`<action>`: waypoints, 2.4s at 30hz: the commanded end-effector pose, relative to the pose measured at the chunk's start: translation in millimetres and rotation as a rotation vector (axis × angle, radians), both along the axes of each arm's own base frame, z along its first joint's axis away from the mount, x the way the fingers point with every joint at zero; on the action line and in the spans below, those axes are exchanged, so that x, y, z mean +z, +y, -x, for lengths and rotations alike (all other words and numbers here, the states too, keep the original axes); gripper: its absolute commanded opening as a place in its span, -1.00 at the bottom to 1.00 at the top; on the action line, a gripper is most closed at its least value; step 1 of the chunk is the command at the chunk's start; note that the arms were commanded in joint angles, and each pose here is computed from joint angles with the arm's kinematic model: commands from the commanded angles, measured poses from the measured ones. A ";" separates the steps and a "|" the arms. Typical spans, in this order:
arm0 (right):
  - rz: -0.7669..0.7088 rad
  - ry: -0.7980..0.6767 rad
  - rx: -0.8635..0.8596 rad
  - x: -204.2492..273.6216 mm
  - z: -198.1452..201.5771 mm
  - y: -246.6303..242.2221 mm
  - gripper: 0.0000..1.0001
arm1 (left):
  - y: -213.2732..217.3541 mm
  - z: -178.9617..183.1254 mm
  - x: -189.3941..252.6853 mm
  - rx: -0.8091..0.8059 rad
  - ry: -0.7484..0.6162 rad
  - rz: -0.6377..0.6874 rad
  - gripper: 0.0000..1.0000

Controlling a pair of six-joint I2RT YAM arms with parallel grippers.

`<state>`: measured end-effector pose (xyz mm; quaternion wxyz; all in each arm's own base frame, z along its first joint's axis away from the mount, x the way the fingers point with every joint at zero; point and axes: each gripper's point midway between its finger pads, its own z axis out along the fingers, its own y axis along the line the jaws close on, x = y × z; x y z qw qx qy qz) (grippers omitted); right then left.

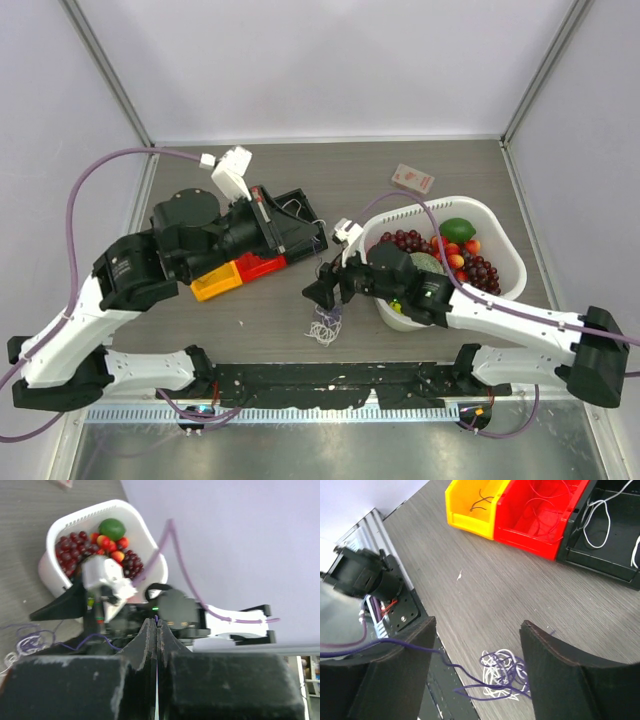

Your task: Untangle the cables

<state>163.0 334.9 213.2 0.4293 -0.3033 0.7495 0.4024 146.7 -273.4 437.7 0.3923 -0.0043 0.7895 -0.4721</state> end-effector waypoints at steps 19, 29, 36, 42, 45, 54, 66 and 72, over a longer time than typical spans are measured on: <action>0.216 0.075 -0.230 -110.8 -14.7 -39.8 0.19 | 61.3 -20.3 190.8 0.222 -0.376 0.237 -1.00; -0.049 -0.097 -0.157 17.6 -21.3 -12.3 0.68 | 55.4 -18.9 186.4 0.206 -0.340 0.257 -1.00; -0.206 -0.185 -0.025 117.2 -14.2 19.2 0.65 | 59.0 -17.0 182.6 0.210 -0.322 0.273 -1.00; -0.233 -0.147 -0.152 140.6 -26.6 5.3 0.62 | 65.7 -16.0 186.1 0.225 -0.322 0.288 -1.00; -0.241 -0.110 -0.178 152.9 -26.7 1.1 0.62 | 66.5 -15.9 183.5 0.228 -0.314 0.284 -1.00; -0.240 -0.033 -0.111 131.6 -16.0 16.3 0.25 | 67.0 -15.8 182.5 0.230 -0.312 0.283 -1.00; -0.278 0.017 0.060 132.0 22.5 25.9 0.41 | 67.5 -15.8 182.1 0.233 -0.305 0.291 -1.00; -0.271 -0.025 0.004 139.0 20.3 8.2 0.63 | 65.8 -17.0 178.7 0.234 -0.296 0.284 -1.00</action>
